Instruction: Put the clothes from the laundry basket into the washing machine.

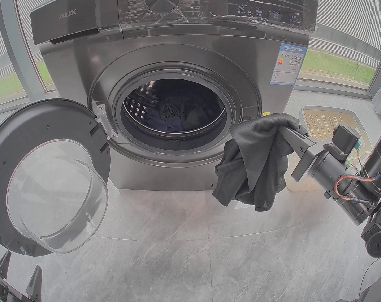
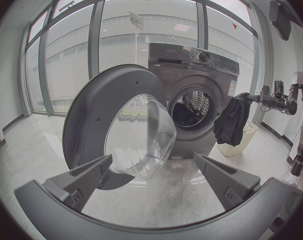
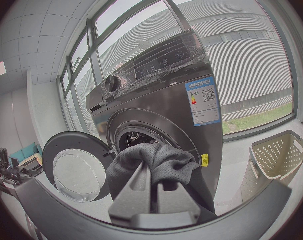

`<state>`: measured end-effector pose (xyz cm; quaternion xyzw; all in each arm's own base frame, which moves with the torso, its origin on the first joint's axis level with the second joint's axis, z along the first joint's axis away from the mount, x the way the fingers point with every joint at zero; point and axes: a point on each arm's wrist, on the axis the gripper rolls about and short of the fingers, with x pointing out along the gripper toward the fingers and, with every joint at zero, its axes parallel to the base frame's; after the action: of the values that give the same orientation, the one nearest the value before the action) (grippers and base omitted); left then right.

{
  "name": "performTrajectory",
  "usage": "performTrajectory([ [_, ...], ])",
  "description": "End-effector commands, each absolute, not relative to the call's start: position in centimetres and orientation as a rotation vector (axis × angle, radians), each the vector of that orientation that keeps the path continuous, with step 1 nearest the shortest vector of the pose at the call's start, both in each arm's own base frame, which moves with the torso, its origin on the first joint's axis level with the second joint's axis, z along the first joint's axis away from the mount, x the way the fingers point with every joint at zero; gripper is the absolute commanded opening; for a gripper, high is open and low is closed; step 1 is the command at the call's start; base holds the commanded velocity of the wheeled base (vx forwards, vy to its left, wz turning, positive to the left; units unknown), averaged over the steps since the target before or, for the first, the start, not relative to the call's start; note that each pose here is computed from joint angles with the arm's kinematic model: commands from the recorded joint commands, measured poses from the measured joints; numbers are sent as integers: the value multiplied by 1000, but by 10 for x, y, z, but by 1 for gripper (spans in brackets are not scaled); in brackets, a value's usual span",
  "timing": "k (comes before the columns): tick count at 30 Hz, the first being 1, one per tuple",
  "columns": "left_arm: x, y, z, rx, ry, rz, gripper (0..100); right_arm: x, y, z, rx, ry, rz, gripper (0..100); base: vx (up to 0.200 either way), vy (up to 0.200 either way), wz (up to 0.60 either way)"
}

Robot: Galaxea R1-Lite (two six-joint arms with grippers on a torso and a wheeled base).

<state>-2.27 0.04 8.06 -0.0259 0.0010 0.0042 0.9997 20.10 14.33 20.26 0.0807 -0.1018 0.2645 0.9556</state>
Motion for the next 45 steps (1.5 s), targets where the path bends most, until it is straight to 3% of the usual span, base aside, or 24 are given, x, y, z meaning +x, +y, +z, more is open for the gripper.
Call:
performTrajectory([
  [1, -23, 0, 76, -52, 1, 9, 100, 202, 144, 200, 160, -197, 537, 0, 0, 0, 0],
  [14, -23, 0, 76, -52, 1, 9, 100, 200, 147, 196, 160, -190, 551, 0, 0, 0, 0],
  [20, -23, 0, 76, -52, 1, 9, 100, 202, 149, 194, 157, -184, 552, 0, 0, 200, 0],
  [45, -23, 0, 76, -52, -3, 15, 100, 204, 151, 189, 152, -166, 556, 0, 0, 0, 0],
])
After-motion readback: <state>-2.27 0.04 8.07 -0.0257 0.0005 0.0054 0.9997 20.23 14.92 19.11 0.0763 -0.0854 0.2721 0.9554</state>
